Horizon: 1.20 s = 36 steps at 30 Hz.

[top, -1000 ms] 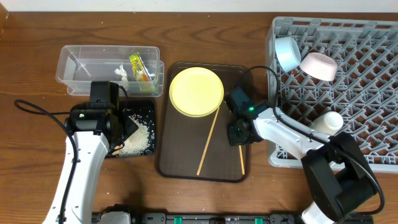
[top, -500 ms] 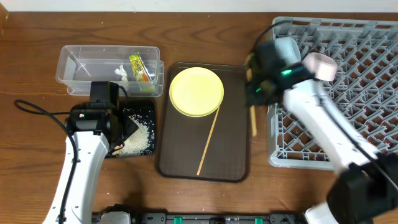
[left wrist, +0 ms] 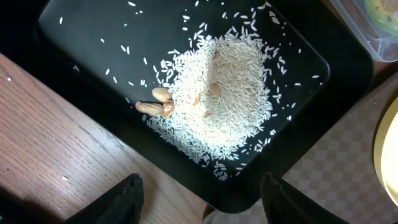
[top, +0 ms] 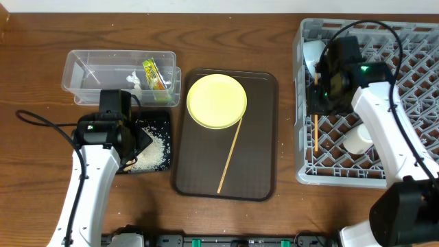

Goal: Sort waste into correct bins and load items into the dishwasher rack
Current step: 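Carry the chopstick to the dish rack and drop it in, then reach the right gripper to the second chopstick and grasp it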

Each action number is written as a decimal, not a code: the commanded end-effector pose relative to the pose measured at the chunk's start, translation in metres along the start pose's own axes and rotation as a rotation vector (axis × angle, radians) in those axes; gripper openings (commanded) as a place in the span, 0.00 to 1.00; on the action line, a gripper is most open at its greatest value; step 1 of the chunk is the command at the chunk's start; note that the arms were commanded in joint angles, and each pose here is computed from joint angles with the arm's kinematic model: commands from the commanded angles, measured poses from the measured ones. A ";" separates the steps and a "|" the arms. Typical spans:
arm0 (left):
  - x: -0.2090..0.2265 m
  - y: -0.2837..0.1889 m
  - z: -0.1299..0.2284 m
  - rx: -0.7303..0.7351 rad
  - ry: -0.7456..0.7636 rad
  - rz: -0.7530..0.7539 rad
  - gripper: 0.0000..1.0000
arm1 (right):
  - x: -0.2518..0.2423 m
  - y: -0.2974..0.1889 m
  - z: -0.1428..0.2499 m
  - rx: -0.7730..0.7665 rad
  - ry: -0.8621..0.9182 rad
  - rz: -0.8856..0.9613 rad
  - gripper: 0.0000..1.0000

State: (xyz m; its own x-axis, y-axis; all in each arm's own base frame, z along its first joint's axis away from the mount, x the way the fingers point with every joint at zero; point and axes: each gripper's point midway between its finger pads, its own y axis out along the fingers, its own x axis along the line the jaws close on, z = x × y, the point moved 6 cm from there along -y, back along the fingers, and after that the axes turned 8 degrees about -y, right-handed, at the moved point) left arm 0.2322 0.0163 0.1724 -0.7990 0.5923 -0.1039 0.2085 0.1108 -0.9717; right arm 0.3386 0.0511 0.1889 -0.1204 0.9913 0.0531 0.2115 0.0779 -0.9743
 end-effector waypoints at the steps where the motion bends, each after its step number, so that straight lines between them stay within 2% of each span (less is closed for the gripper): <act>1: 0.002 0.002 -0.001 -0.002 -0.013 -0.013 0.63 | -0.006 0.016 0.008 0.039 -0.015 0.029 0.02; 3: 0.002 0.002 -0.001 -0.002 -0.013 -0.013 0.63 | -0.007 0.021 0.010 0.040 -0.015 0.029 0.07; 5: 0.002 0.002 -0.001 -0.001 -0.013 -0.014 0.63 | -0.007 0.022 0.009 0.033 -0.015 0.029 0.21; 6: 0.002 0.002 -0.001 -0.002 -0.013 -0.013 0.63 | -0.007 0.022 0.007 0.023 -0.015 0.029 0.25; 15: 0.002 0.002 -0.001 -0.002 -0.013 -0.013 0.63 | 0.003 -0.005 -0.028 -0.128 -0.033 -0.008 0.27; 19: 0.002 0.002 -0.001 -0.002 -0.013 -0.014 0.63 | 0.035 -0.019 -0.043 -0.206 -0.095 -0.144 0.31; 23: 0.002 0.002 -0.001 -0.002 -0.013 -0.013 0.63 | 0.076 -0.019 -0.043 -0.227 -0.187 -0.237 0.40; 26: 0.002 0.002 -0.001 -0.002 -0.013 -0.013 0.63 | 0.106 -0.012 -0.037 -0.211 -0.260 -0.262 0.47; 30: 0.002 0.002 -0.001 -0.001 -0.013 -0.014 0.63 | 0.148 0.010 -0.022 -0.139 -0.341 -0.291 0.49; 36: 0.002 0.002 -0.001 -0.002 -0.013 -0.013 0.63 | 0.189 0.059 0.009 0.060 -0.297 -0.284 0.50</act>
State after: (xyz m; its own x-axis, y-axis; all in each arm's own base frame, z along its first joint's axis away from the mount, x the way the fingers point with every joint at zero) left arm 0.2322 0.0163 0.1724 -0.7990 0.5923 -0.1039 0.2085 0.1108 -0.9717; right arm 0.3290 0.2302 0.1595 -0.5058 0.8290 0.2386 0.1418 0.3528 -0.9249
